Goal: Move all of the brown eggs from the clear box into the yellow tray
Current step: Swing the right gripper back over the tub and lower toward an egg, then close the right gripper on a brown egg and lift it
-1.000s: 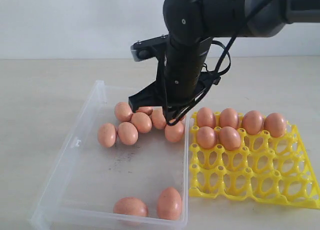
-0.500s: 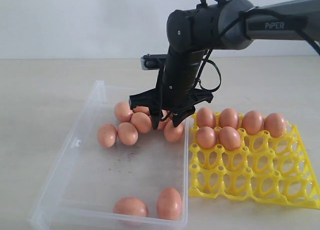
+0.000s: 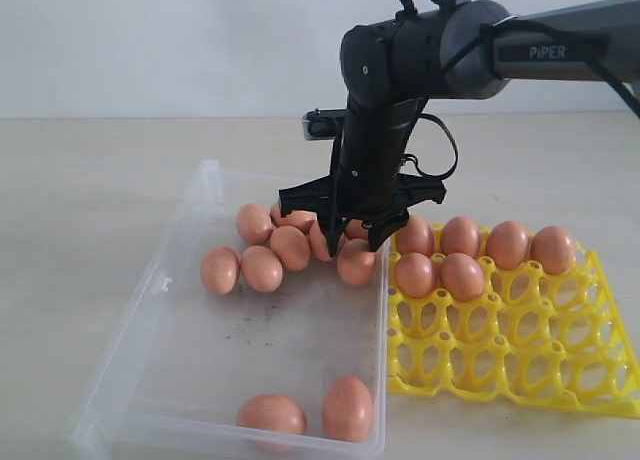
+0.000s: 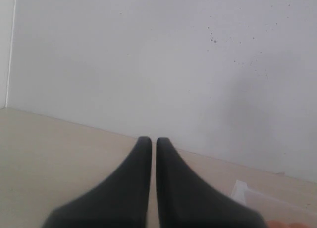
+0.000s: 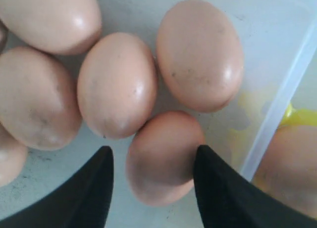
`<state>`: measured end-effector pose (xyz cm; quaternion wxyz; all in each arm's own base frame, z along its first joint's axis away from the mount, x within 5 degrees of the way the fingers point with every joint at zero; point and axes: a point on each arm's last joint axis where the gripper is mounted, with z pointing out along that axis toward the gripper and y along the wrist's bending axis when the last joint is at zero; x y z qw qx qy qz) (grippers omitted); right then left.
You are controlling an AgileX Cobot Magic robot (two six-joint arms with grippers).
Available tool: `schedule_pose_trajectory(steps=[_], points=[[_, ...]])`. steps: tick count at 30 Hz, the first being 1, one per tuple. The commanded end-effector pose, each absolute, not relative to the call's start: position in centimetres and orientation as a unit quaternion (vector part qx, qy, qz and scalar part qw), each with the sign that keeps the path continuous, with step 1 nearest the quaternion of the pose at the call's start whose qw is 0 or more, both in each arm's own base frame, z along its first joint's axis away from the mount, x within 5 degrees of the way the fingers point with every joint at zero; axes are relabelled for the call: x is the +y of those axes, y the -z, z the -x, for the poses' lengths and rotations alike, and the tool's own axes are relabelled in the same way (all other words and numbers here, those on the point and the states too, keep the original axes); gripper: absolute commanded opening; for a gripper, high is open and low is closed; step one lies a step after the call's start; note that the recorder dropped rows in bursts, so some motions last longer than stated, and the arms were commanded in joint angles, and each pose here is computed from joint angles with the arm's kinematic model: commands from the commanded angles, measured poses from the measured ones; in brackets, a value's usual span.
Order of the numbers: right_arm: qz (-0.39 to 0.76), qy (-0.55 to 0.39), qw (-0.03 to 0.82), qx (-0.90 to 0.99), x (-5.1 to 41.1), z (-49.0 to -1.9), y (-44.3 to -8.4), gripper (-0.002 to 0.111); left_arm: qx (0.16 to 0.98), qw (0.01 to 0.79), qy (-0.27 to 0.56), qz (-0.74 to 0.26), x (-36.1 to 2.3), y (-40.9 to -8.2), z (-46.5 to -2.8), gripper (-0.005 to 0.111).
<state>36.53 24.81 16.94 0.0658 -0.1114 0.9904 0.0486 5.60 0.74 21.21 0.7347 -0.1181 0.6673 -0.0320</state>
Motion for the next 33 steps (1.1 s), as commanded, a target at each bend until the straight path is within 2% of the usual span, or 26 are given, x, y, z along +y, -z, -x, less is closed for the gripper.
schedule_pose_trajectory(steps=[1, 16, 33], points=[[0.109, -0.027, 0.069, 0.991, 24.3, -36.8, -17.0, 0.046, 0.666, 0.737, 0.032, 0.115, 0.7, -21.3, -5.6, 0.004], [0.103, 0.001, 0.027, 0.994, 24.0, -36.6, -14.7, 0.046, 0.666, 0.737, 0.032, 0.115, 0.7, -21.3, -5.6, 0.004], [0.105, 0.004, 0.024, 0.994, 24.0, -36.6, -14.6, 0.046, 0.666, 0.737, 0.032, 0.115, 0.7, -21.3, -5.6, 0.004]])
